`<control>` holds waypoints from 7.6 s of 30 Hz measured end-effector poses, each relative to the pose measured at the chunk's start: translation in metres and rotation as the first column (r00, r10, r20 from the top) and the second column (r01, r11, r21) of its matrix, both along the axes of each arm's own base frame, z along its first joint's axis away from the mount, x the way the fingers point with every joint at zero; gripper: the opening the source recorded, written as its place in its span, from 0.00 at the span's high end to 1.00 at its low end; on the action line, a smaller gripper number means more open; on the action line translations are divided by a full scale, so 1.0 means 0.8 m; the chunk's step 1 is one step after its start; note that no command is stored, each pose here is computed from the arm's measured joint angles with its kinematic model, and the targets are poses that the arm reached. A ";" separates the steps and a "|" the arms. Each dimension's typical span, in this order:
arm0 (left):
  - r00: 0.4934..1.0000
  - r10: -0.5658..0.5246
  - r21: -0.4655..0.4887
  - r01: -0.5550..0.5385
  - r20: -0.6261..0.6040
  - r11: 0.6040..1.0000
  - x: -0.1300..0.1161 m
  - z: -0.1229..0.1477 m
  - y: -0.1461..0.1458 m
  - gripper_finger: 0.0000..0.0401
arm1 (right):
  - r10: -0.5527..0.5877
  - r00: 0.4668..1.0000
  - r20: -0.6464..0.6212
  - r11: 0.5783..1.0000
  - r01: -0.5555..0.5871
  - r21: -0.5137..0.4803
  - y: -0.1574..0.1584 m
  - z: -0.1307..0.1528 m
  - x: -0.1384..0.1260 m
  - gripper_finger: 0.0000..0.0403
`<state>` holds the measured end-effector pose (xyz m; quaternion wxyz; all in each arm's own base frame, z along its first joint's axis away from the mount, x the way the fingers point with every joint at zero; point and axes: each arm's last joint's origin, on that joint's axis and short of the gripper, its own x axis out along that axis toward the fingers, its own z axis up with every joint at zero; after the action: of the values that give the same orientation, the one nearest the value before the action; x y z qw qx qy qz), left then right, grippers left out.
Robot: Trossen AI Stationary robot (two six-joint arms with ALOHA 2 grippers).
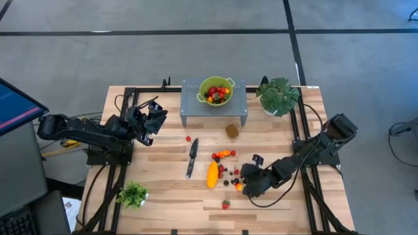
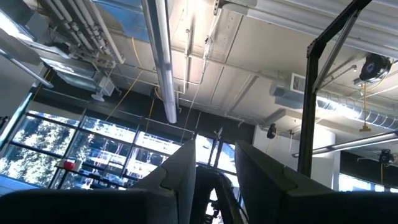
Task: Pick & Place Fruit
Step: Put the raspberry into the green strainer bowl on the shelf, then put the black cherry into the green strainer bowl on the shelf, then put the strawberry into the green strainer bowl on the shelf
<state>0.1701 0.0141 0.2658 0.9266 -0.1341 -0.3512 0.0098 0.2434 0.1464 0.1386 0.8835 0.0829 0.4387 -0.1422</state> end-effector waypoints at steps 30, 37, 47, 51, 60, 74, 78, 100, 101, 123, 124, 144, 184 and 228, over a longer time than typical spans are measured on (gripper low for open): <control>1.000 0.001 -0.001 -0.001 0.000 1.000 0.000 0.000 0.000 0.74 | -0.008 0.951 0.308 0.890 0.147 -0.432 -0.281 0.218 0.121 0.77; 1.000 0.000 0.000 0.000 0.000 1.000 0.000 0.000 0.000 0.74 | -0.092 0.955 0.281 0.916 0.192 -0.351 -0.318 0.210 0.107 0.77; 1.000 0.000 0.000 0.000 0.000 1.000 0.000 0.000 0.000 0.74 | -0.144 0.949 0.280 0.922 0.231 -0.310 -0.325 0.207 0.103 0.68; 1.000 0.003 -0.002 -0.003 0.001 1.000 0.000 0.000 0.000 0.74 | -0.144 0.949 0.280 0.922 0.231 -0.310 -0.325 0.207 0.103 0.57; 1.000 0.002 -0.002 -0.002 0.001 1.000 0.000 0.000 0.000 0.74 | -0.083 0.943 0.322 0.916 0.200 -0.348 -0.314 0.217 0.108 0.38; 1.000 0.002 -0.001 -0.002 0.001 1.000 0.000 0.000 0.000 0.74 | 0.168 0.932 0.321 0.934 -0.046 -0.355 -0.201 0.218 0.128 0.49; 1.000 0.002 -0.001 -0.002 0.000 1.000 0.000 0.000 0.000 0.74 | 0.244 0.936 0.255 0.934 -0.156 -0.321 -0.155 0.209 0.122 0.54; 1.000 0.000 0.000 0.000 0.000 1.000 0.000 0.000 0.000 0.74 | 0.336 0.931 0.142 0.937 -0.314 -0.155 0.026 0.167 0.067 0.70; 1.000 0.000 0.000 0.000 0.000 1.000 0.000 0.000 0.000 0.74 | 0.338 0.932 0.133 0.935 -0.316 -0.160 0.030 0.163 0.067 0.70; 1.000 0.002 -0.002 -0.002 0.001 1.000 0.000 0.000 0.000 0.74 | 0.153 0.981 -0.120 0.985 -0.161 -0.065 0.051 0.038 0.098 0.48; 1.000 0.002 -0.002 -0.002 0.000 1.000 0.000 0.000 0.000 0.74 | 0.150 0.981 -0.125 0.985 -0.159 -0.065 0.050 0.033 0.100 0.47; 1.000 -0.001 0.000 0.001 0.000 1.000 0.000 0.000 0.000 0.74 | 0.138 0.965 -0.222 0.986 -0.155 -0.061 0.038 -0.015 0.117 0.58; 1.000 0.001 -0.001 -0.001 0.001 1.000 0.000 0.000 0.000 0.74 | 0.299 0.943 0.147 0.835 -0.184 -0.519 -0.114 0.215 0.134 0.73; 1.000 0.002 -0.002 -0.002 0.001 1.000 0.000 0.000 0.000 0.74 | -0.128 0.979 0.159 0.958 0.164 -0.236 -0.310 0.210 0.108 0.39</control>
<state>0.1701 0.0142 0.2660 0.9263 -0.1345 -0.3518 0.0111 0.3298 -0.1017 0.3068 0.9030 0.0142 0.3459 -0.2543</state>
